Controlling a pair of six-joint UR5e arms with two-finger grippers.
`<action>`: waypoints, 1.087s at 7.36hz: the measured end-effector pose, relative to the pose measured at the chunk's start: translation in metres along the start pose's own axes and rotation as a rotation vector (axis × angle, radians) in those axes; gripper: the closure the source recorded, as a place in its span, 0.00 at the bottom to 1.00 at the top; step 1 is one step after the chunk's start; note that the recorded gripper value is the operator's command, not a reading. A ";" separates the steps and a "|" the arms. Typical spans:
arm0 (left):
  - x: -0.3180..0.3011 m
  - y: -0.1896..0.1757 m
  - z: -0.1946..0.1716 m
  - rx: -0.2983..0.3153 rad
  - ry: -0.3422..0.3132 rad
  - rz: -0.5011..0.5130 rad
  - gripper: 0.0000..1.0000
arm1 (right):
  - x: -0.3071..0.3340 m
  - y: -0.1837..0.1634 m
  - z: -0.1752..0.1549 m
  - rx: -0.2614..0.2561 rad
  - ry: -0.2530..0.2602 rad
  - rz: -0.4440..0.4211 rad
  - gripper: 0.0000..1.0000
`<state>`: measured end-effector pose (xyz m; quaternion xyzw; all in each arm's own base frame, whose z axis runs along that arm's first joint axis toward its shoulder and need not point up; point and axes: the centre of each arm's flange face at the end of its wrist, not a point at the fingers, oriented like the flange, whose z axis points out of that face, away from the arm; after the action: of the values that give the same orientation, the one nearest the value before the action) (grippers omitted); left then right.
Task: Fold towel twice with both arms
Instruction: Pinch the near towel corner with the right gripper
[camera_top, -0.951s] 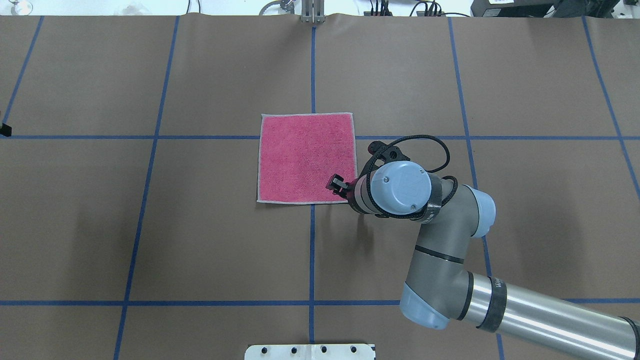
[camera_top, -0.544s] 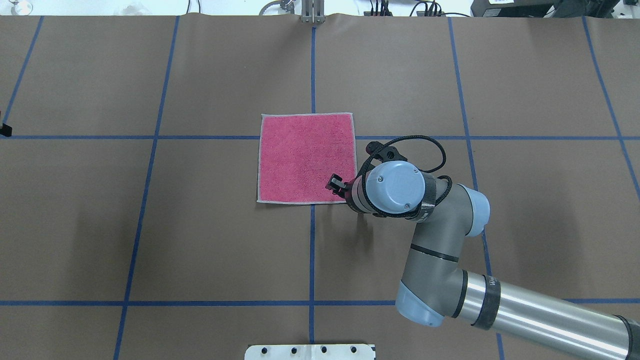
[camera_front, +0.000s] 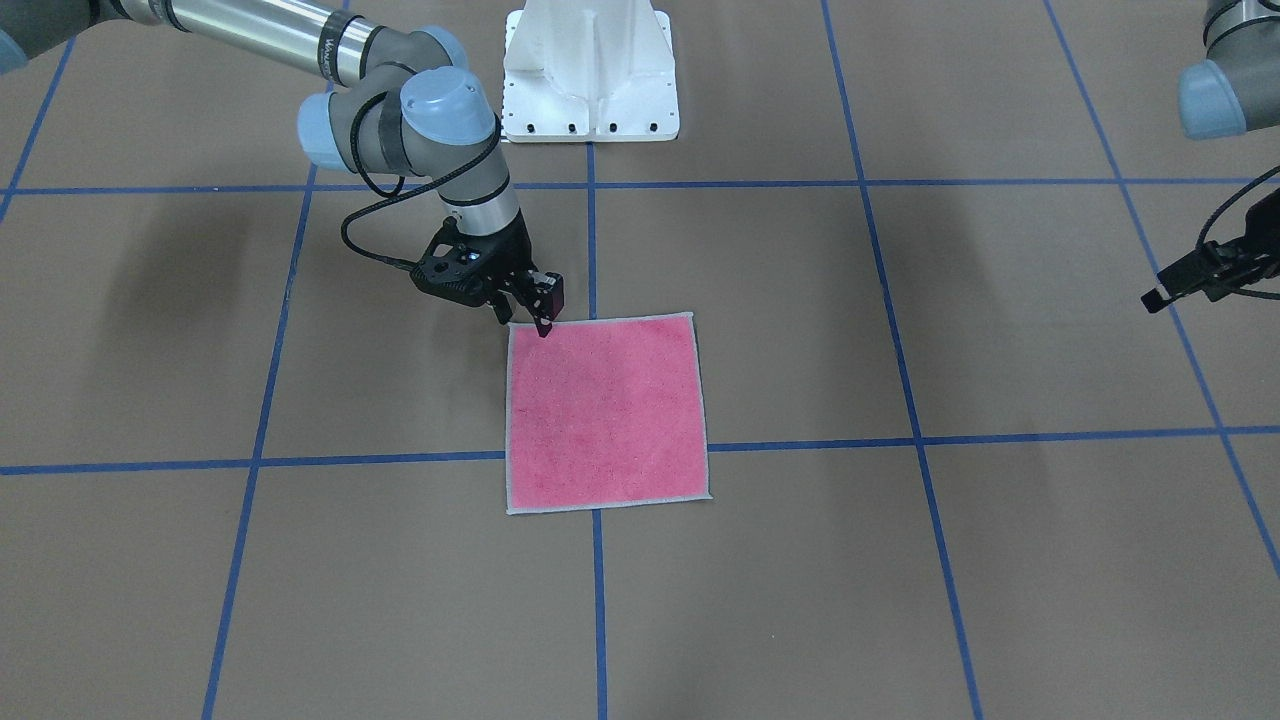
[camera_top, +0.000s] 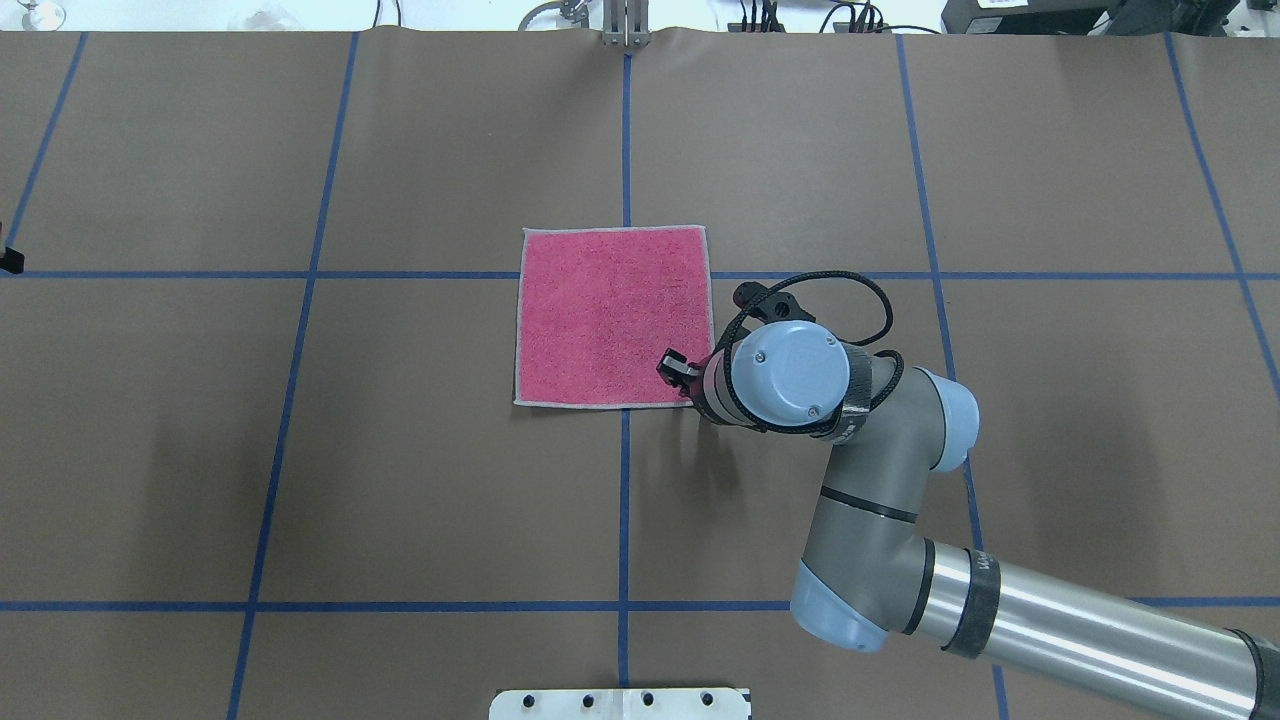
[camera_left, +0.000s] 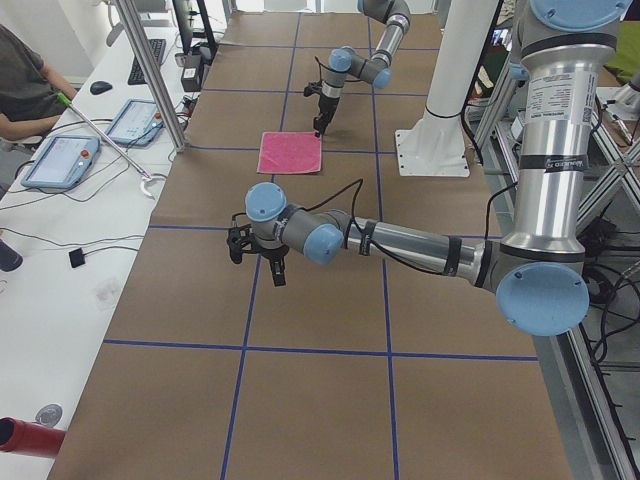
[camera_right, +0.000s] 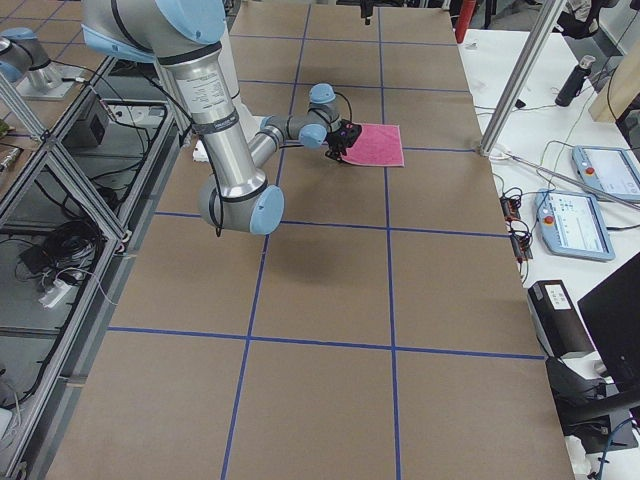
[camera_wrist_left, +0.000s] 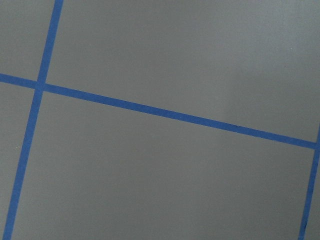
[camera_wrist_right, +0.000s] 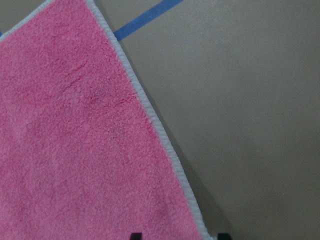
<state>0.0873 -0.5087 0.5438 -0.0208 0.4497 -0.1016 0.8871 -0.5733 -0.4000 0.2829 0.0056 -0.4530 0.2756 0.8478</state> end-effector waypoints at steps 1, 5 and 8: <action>0.000 0.000 0.000 0.000 0.000 0.000 0.00 | -0.001 0.000 -0.001 -0.001 -0.003 0.005 0.75; 0.000 0.000 0.000 0.000 0.000 0.000 0.00 | -0.001 0.000 -0.004 -0.001 -0.009 0.007 0.74; 0.000 0.000 0.000 0.000 0.000 0.000 0.00 | -0.001 -0.002 -0.005 0.001 -0.008 0.009 0.74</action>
<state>0.0873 -0.5086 0.5434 -0.0207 0.4498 -0.1015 0.8871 -0.5694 -0.4004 0.2799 0.0053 -0.4564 0.2798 0.8446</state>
